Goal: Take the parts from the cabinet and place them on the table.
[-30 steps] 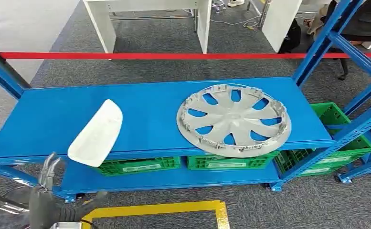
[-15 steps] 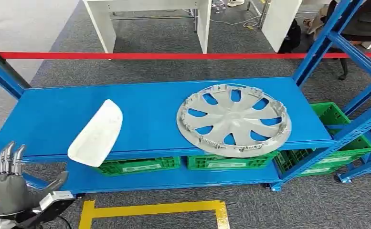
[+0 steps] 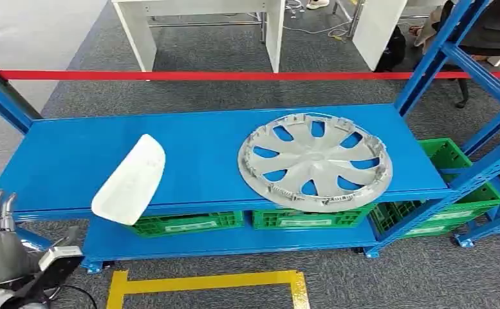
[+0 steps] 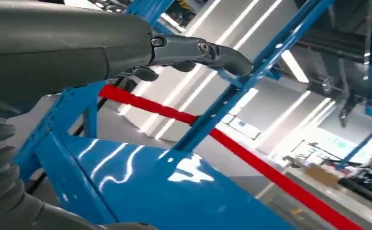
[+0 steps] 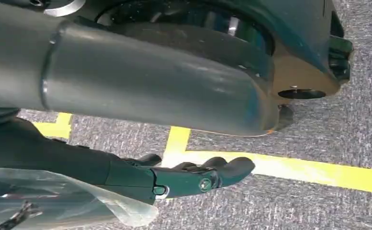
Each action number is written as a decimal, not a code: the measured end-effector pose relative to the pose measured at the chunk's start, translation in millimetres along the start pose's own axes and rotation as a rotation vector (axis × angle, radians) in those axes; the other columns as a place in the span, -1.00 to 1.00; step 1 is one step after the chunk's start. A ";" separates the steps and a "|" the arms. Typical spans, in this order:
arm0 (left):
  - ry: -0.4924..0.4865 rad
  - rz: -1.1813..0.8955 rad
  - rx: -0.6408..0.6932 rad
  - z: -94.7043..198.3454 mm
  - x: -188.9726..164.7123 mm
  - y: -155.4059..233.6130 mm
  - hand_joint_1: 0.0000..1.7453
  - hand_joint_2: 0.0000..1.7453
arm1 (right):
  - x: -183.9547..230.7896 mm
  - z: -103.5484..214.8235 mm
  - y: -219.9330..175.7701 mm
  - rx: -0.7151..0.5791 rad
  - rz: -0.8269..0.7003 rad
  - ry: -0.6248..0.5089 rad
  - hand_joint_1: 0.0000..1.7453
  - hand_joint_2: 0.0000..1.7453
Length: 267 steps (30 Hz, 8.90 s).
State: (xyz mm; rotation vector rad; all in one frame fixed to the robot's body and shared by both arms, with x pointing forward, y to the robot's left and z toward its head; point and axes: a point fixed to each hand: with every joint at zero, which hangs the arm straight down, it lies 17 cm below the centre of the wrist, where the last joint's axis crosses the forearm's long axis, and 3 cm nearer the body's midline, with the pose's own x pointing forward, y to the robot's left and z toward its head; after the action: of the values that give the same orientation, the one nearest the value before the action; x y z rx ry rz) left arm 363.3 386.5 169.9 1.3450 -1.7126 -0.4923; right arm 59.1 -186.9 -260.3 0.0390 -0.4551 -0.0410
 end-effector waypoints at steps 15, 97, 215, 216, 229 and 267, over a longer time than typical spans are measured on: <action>-0.092 0.033 -0.088 6.3 44.9 -40.3 -1.00 1.00 | 0.6 -0.3 0.1 0.011 0.025 -0.002 -1.00 -1.00; -0.216 -0.261 -0.409 21.0 37.1 -165.9 0.54 1.00 | -5.2 -1.0 -32.5 0.067 0.131 0.018 -1.00 -1.00; -0.468 -0.367 0.257 -62.9 113.3 81.3 1.00 1.00 | 15.2 -4.9 -5.2 0.027 0.048 -0.036 -1.00 -1.00; -0.471 -0.367 0.258 -62.7 113.0 82.3 1.00 1.00 | 15.4 -5.0 -4.9 0.028 0.047 -0.035 -1.00 -1.00; -0.532 -0.353 0.301 -58.9 113.3 105.2 1.00 1.00 | 19.0 -6.4 1.0 0.029 0.021 -0.028 -1.00 -1.00; -0.536 -0.305 0.365 -67.5 116.1 117.0 1.00 1.00 | -16.1 8.8 -1.4 -0.067 -0.172 0.015 -1.00 -1.00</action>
State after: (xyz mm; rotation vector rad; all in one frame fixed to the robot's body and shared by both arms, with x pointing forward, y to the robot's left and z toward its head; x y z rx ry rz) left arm 348.4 332.6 339.0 1.8763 -2.1092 -0.7968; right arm 40.7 -187.8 -259.5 0.0127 -0.4342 -0.2248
